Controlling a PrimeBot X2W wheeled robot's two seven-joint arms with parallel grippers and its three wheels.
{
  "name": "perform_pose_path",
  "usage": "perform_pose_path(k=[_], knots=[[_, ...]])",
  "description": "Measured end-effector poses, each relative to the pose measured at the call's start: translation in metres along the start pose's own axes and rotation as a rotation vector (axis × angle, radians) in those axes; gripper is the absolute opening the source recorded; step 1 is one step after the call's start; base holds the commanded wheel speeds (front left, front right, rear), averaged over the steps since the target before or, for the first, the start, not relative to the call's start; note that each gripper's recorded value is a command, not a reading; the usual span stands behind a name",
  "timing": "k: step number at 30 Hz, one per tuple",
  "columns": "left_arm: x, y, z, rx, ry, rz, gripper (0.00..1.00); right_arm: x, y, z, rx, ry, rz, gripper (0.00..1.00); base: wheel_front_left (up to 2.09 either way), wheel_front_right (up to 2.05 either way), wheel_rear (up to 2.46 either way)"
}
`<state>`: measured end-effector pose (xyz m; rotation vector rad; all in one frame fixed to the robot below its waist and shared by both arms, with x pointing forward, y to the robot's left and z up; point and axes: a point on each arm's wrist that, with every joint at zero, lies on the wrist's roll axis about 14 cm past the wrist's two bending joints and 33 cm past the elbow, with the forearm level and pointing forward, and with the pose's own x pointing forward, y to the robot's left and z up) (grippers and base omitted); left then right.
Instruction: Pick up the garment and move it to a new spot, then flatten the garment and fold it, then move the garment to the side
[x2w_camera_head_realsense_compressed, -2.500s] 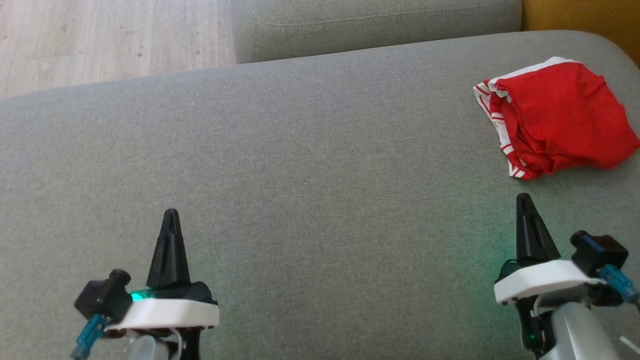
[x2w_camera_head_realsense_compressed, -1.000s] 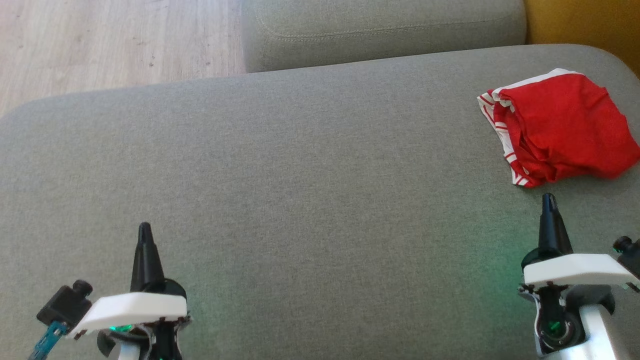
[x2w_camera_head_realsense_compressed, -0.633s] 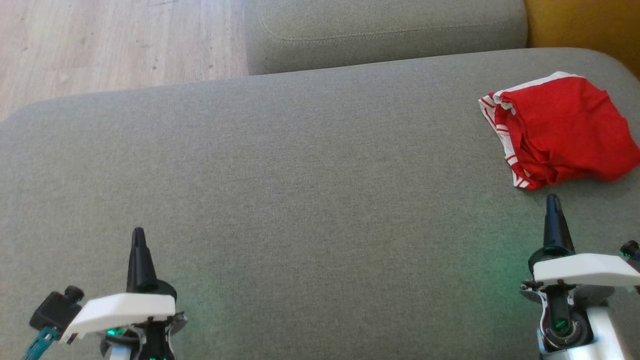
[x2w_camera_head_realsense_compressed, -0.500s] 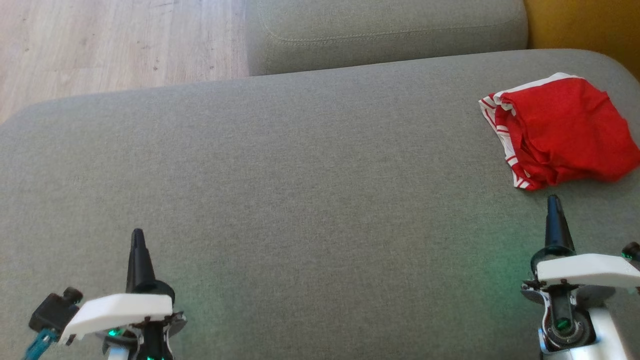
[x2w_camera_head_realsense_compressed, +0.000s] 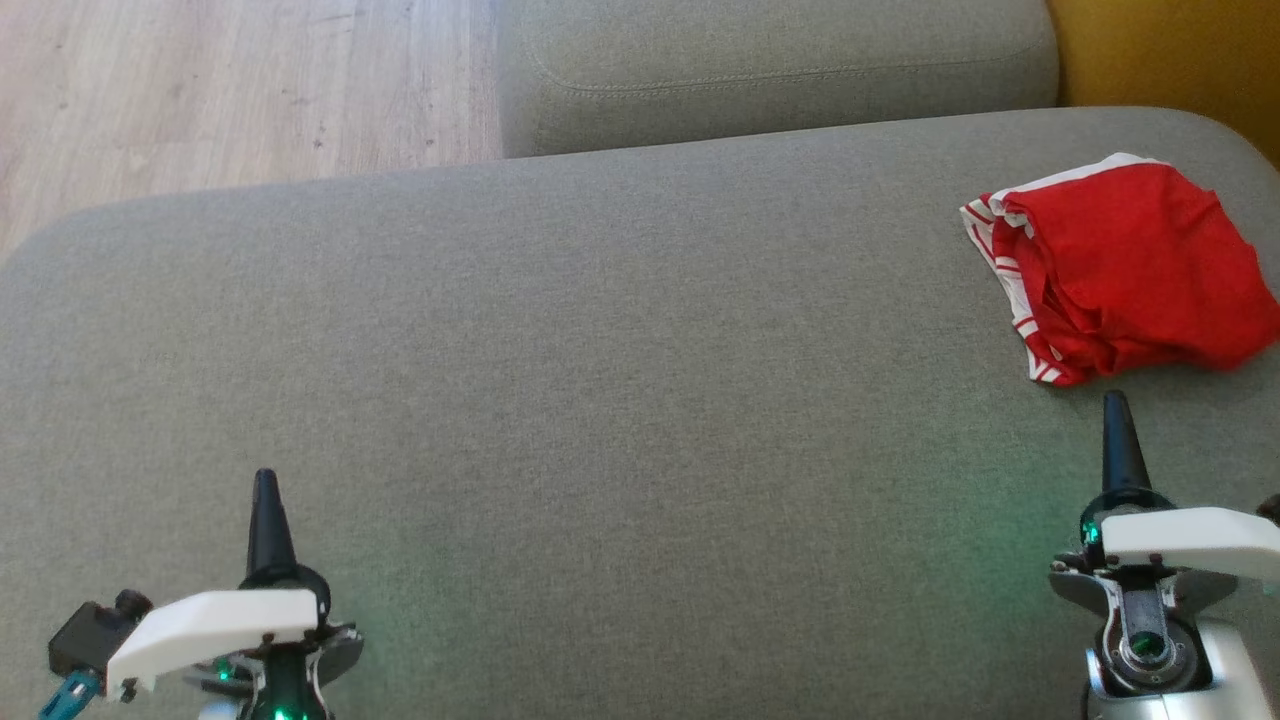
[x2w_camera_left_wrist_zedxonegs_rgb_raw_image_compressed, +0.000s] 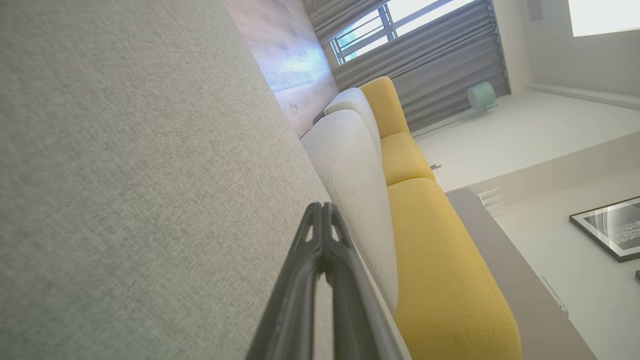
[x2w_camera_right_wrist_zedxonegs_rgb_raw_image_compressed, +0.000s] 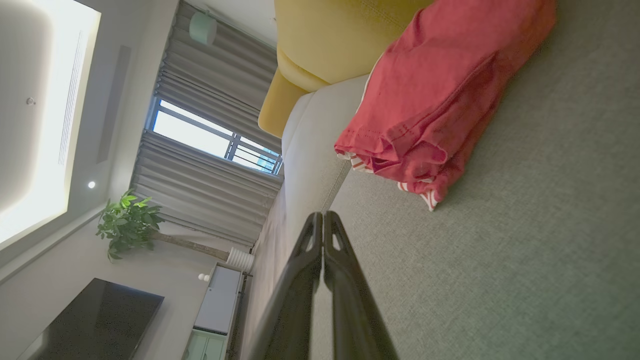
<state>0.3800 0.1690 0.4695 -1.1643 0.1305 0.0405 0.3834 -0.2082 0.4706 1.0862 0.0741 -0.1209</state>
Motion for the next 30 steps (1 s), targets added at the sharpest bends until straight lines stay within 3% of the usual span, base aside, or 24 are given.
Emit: perform_pose_path(k=[30], knots=[[-0.005, 0.001, 0.012, -0.310, -0.003, -0.014, 0.00, -0.005, 0.007, 0.003, 0.364, 0.016, 0.032, 0.00, 0.00, 0.00, 0.00]])
